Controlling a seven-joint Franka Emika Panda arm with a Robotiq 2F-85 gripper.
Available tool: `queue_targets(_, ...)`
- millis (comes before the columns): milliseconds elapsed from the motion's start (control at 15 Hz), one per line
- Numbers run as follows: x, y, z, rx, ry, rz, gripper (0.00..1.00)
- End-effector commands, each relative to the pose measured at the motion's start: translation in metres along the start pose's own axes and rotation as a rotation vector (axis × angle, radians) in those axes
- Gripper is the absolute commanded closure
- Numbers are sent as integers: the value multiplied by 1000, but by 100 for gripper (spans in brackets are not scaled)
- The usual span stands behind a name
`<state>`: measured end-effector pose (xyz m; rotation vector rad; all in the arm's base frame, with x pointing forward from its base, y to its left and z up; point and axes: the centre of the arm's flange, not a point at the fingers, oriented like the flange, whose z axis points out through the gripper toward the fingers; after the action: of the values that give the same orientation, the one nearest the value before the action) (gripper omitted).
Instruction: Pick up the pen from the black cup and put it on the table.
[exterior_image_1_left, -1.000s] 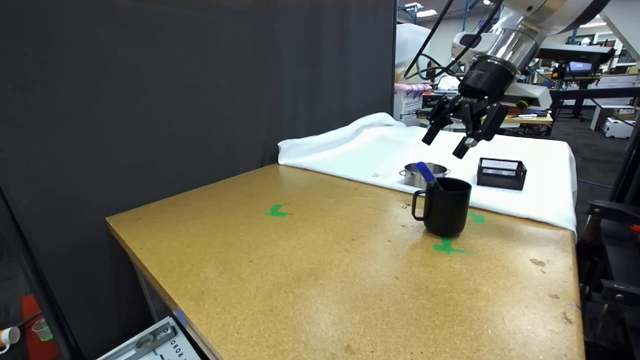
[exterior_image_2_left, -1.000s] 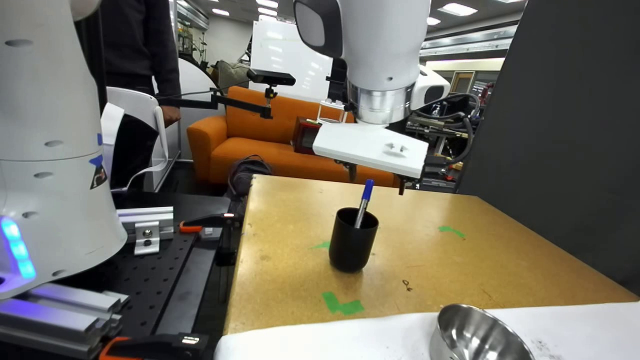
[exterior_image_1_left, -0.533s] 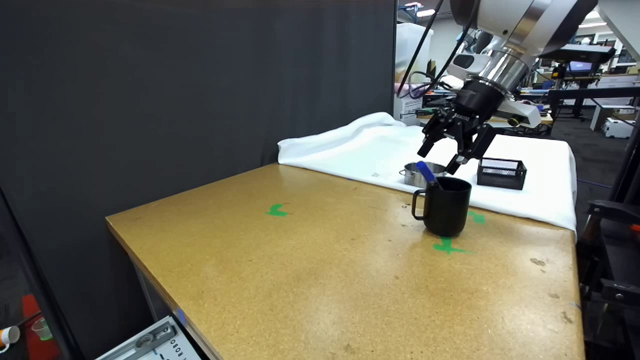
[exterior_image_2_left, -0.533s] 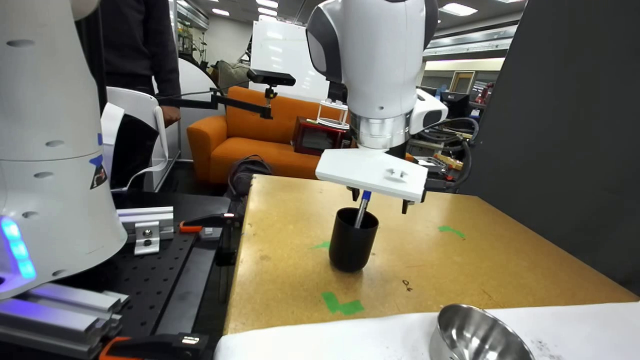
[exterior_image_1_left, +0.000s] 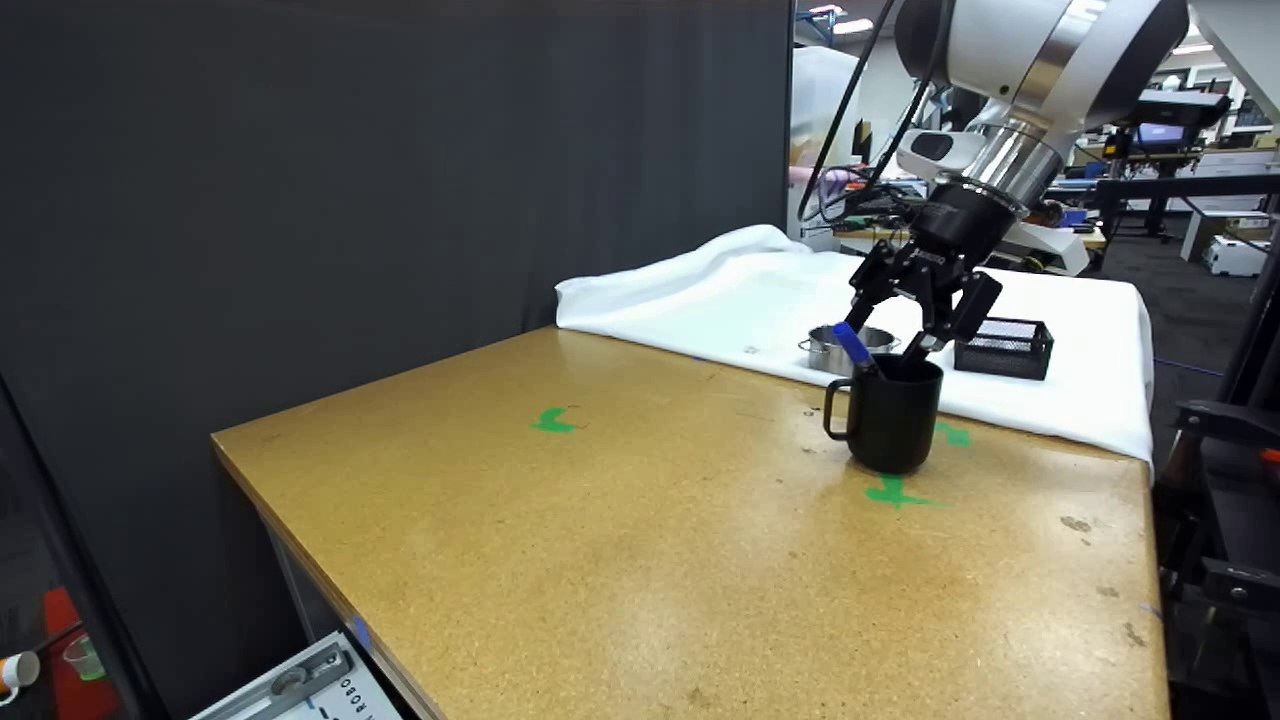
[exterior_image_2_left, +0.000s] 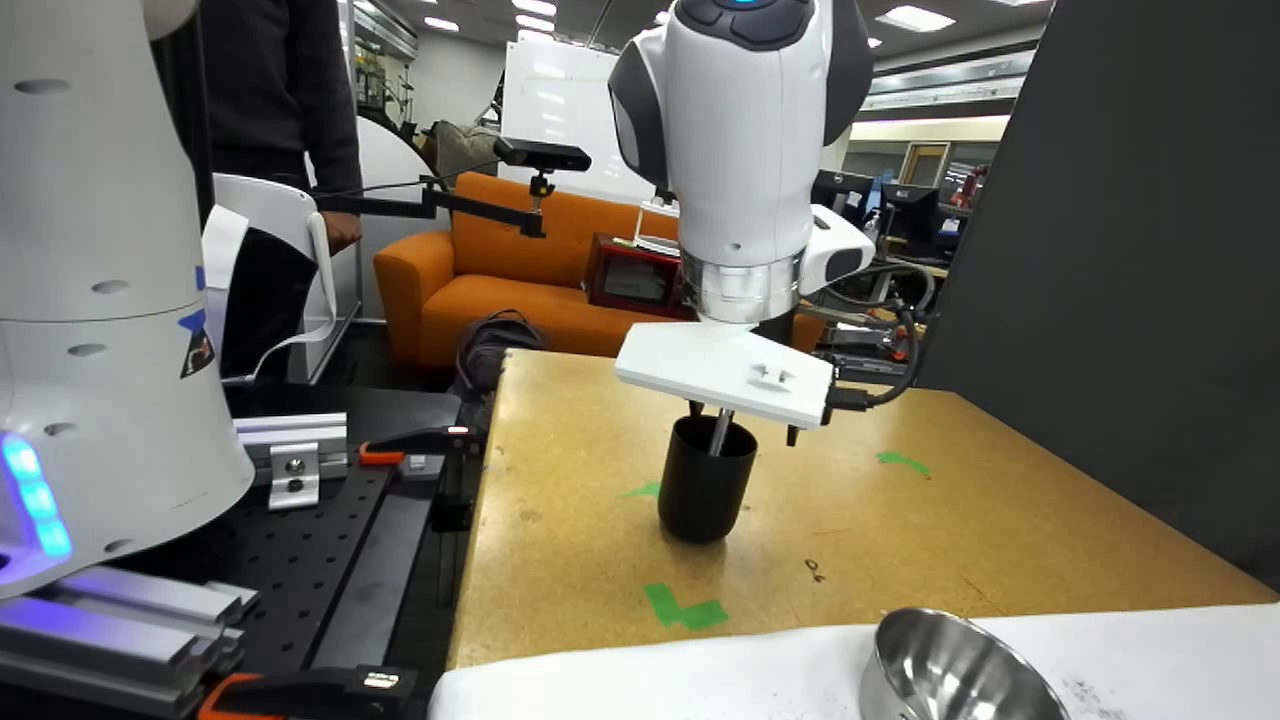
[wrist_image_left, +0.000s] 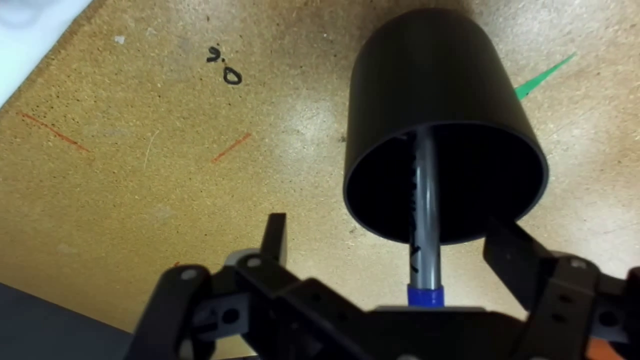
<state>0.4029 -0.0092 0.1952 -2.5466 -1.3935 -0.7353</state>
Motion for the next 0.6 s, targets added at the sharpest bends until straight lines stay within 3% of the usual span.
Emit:
queue_targets(0,3,-8,6,-22,-5,-27,0)
queue_targets(67,6,-10,6,-19,-4,-29,4)
queue_targets(133,7,-11,7,-18,-3,-32,26)
queue_targets(267,10,-14,8,-15,0,-34,31)
queue_targets(533,11,-16,10,-13,1,-33,60)
